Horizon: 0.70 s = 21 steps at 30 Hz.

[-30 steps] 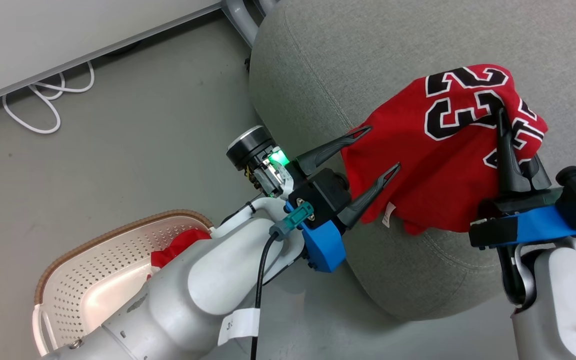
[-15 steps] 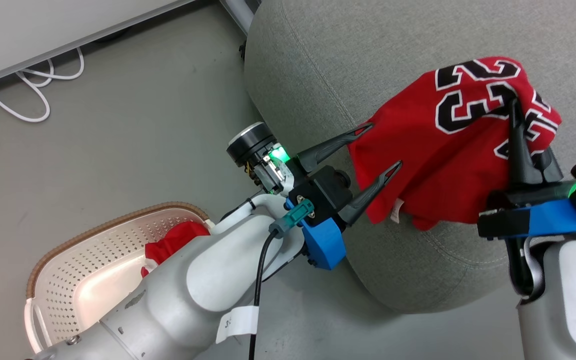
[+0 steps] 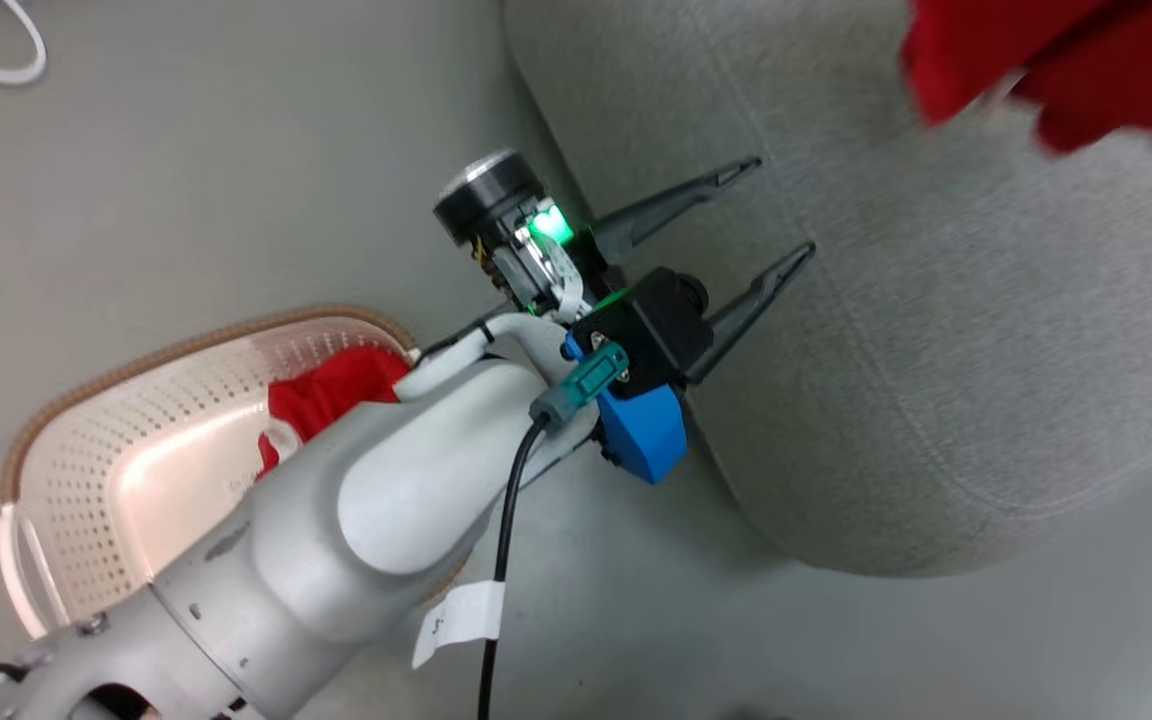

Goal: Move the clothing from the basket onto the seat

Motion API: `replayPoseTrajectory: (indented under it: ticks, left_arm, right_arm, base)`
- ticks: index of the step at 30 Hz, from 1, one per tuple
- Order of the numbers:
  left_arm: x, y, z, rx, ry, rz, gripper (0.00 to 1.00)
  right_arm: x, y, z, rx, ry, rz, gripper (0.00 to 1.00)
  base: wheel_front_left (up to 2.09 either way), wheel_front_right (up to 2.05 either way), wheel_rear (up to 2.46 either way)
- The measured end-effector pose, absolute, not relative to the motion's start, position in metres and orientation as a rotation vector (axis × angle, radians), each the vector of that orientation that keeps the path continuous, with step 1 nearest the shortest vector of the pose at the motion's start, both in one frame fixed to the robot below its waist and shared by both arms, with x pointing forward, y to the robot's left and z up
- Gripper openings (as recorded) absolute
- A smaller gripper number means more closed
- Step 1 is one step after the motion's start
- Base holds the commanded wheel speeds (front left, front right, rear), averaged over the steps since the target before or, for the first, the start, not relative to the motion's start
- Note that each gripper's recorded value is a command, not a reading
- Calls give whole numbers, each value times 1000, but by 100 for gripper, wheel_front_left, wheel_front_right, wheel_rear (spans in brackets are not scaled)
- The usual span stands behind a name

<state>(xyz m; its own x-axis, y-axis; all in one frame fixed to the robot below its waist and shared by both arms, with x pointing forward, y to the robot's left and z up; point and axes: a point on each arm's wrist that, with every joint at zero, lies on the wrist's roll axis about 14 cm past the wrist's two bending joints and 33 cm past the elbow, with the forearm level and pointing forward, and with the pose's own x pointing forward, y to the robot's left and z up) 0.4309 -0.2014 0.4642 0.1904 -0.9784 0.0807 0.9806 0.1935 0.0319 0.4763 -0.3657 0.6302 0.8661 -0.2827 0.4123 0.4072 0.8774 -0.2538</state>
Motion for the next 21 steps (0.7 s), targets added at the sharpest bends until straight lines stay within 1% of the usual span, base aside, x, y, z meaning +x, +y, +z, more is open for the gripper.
replayPoseTrajectory:
  ticks: [5,9,10,14,18,21]
  left_arm:
    - [452,-193,435,-28,-59,-1357,100]
    - [467,-188,415,-34,-45,-1343,100]
    - [472,-186,404,-41,-33,-1338,100]
    - [477,-182,383,-55,-5,-1332,100]
    - [479,-176,361,-65,34,-1323,100]
    - [478,-174,352,-73,48,-1319,100]
  right_arm:
    - [493,-399,662,-425,-468,-451,0]
    - [506,-427,665,-474,-470,-507,0]
    - [514,-440,657,-498,-437,-527,0]
    - [528,-462,626,-534,-339,-552,0]
    - [539,-473,575,-531,-206,-552,0]
    - [541,-475,540,-494,-128,-559,0]
  base:
    - [0,0,0]
    - [0,0,0]
    - [0,0,0]
    - [0,0,0]
    - [0,0,0]
    - [0,0,0]
